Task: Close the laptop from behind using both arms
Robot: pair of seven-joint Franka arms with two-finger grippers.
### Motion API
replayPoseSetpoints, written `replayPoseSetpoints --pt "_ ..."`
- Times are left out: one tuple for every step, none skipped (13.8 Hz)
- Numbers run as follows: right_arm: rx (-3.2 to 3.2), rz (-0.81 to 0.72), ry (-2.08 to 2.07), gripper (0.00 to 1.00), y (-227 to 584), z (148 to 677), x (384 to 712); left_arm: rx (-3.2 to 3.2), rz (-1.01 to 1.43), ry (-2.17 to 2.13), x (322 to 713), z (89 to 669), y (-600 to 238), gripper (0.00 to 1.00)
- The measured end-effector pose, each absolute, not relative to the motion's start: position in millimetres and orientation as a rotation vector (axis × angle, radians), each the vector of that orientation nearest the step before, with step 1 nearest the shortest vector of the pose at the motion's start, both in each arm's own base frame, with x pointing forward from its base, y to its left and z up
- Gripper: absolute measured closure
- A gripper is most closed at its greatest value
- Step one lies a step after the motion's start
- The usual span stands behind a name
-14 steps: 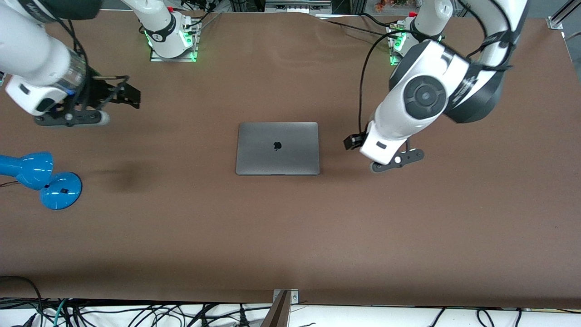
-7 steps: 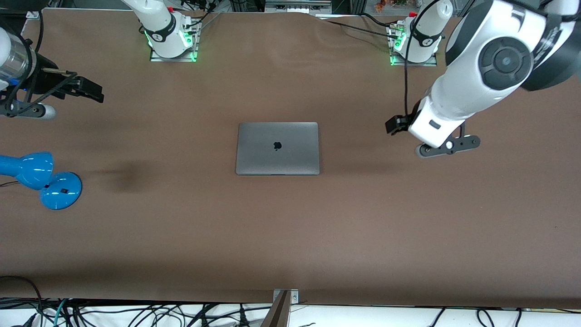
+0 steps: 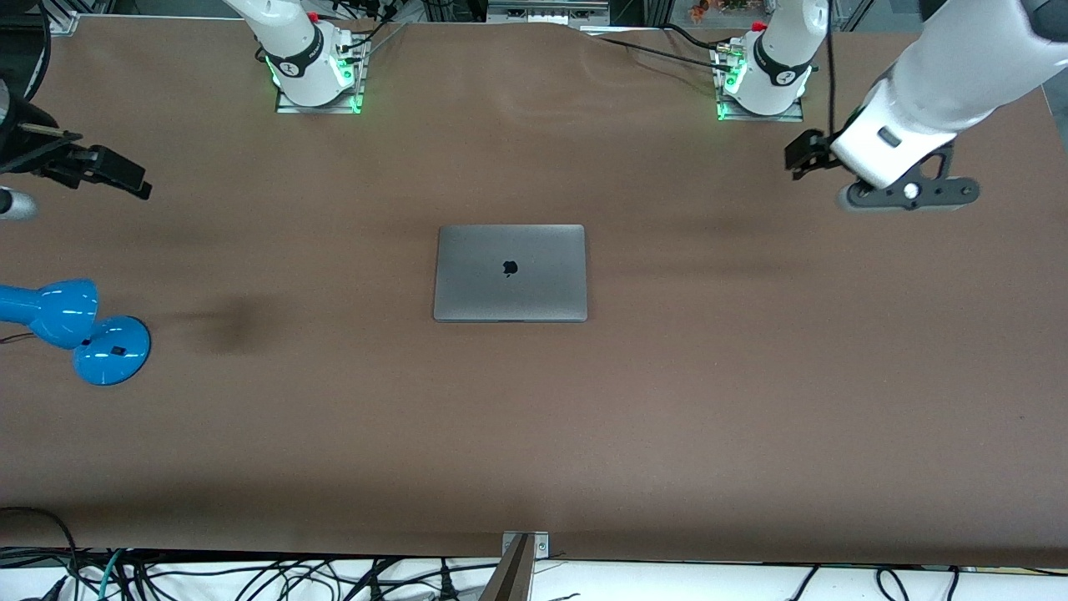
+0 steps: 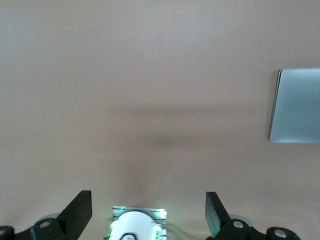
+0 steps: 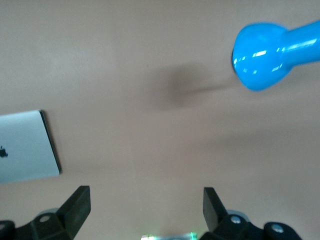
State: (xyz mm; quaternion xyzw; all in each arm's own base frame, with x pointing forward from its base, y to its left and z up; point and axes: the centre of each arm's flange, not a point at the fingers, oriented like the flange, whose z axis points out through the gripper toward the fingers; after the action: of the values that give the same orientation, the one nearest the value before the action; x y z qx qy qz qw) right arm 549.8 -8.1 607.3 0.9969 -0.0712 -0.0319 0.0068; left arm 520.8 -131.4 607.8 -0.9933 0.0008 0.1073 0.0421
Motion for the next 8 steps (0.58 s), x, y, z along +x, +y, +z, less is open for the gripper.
replayPoseSetpoints --pt "3.12 -0.084 -0.217 0.0 -9 608 551 -3.048 0.331 0.009 514 611 -120 0.0" --pt "3.121 -0.077 -0.214 0.0 -9 607 552 -3.066 0.342 0.004 509 612 -109 0.0" --pt "3.121 -0.072 -0.212 0.0 -8 607 552 -3.092 0.349 -0.004 505 611 -98 0.0" --pt "3.122 -0.066 -0.21 0.0 -8 606 553 -3.116 0.342 0.005 505 609 -89 0.0" --pt "3.122 -0.058 -0.209 0.0 -8 606 553 -3.132 0.33 0.028 507 605 -83 0.0" --pt "3.123 -0.048 -0.208 0.0 -8 606 554 -3.139 0.32 0.049 508 602 -79 0.0" --pt "3.123 -0.043 -0.207 0.0 -8 607 555 -3.144 0.308 0.068 510 600 -77 0.0" --pt "3.123 -0.041 -0.207 0.0 -8 607 555 -3.146 0.3 0.086 509 602 -76 0.0"
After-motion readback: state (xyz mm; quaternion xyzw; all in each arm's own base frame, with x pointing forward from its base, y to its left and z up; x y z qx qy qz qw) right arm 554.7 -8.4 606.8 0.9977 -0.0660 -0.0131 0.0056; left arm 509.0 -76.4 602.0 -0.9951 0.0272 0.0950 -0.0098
